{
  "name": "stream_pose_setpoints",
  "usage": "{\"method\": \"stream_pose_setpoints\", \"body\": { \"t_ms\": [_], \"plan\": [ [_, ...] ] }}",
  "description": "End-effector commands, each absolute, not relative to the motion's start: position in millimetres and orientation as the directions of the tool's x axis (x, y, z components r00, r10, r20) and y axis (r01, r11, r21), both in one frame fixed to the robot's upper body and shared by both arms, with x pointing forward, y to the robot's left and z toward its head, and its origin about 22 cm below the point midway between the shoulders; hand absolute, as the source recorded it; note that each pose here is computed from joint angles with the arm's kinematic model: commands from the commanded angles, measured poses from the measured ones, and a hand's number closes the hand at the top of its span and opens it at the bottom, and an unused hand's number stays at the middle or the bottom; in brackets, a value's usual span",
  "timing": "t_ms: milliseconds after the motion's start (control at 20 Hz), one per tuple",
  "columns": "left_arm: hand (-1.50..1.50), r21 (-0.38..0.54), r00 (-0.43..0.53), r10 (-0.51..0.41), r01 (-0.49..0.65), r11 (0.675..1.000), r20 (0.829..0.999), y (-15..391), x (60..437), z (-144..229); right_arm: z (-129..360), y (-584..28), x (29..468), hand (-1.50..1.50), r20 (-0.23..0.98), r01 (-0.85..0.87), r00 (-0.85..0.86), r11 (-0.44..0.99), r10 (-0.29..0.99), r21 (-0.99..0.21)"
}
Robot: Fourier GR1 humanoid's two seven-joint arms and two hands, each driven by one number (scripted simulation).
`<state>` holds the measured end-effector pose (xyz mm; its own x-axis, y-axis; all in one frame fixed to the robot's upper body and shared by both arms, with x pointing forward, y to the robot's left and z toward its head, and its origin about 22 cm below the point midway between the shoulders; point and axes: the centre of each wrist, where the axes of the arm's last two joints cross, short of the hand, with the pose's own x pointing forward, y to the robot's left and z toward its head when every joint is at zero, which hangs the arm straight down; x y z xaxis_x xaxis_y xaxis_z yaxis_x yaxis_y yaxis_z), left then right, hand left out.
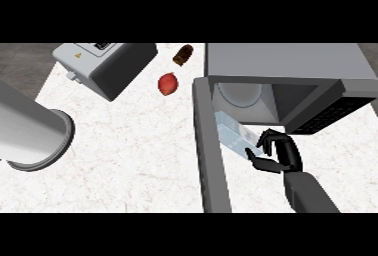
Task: Pick up the milk, place it into the microwave and close the microwave
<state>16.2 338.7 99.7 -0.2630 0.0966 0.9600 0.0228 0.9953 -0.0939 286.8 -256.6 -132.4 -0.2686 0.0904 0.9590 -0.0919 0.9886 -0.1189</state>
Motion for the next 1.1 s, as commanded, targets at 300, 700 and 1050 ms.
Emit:
{"method": "stream_pose_setpoints", "body": {
  "t_ms": [300,700,1050],
  "plan": [
    [-1.50,-0.116,-0.361,0.133,0.068,0.991,0.923,333.0,18.2,125.2,-80.5,-243.8,352.9,1.50,0.932,-0.063,-0.335,0.983,0.139,-0.170],
    [-1.50,-0.130,-0.342,0.157,0.101,0.986,0.926,335.0,34.6,118.7,-34.3,-238.1,396.1,1.50,0.933,-0.070,-0.309,0.974,0.184,-0.215],
    [-1.50,-0.119,-0.342,0.155,0.125,0.985,0.927,340.3,44.5,123.6,3.0,-249.6,419.7,1.50,0.923,-0.059,-0.292,0.959,0.249,-0.277]
  ]
}}
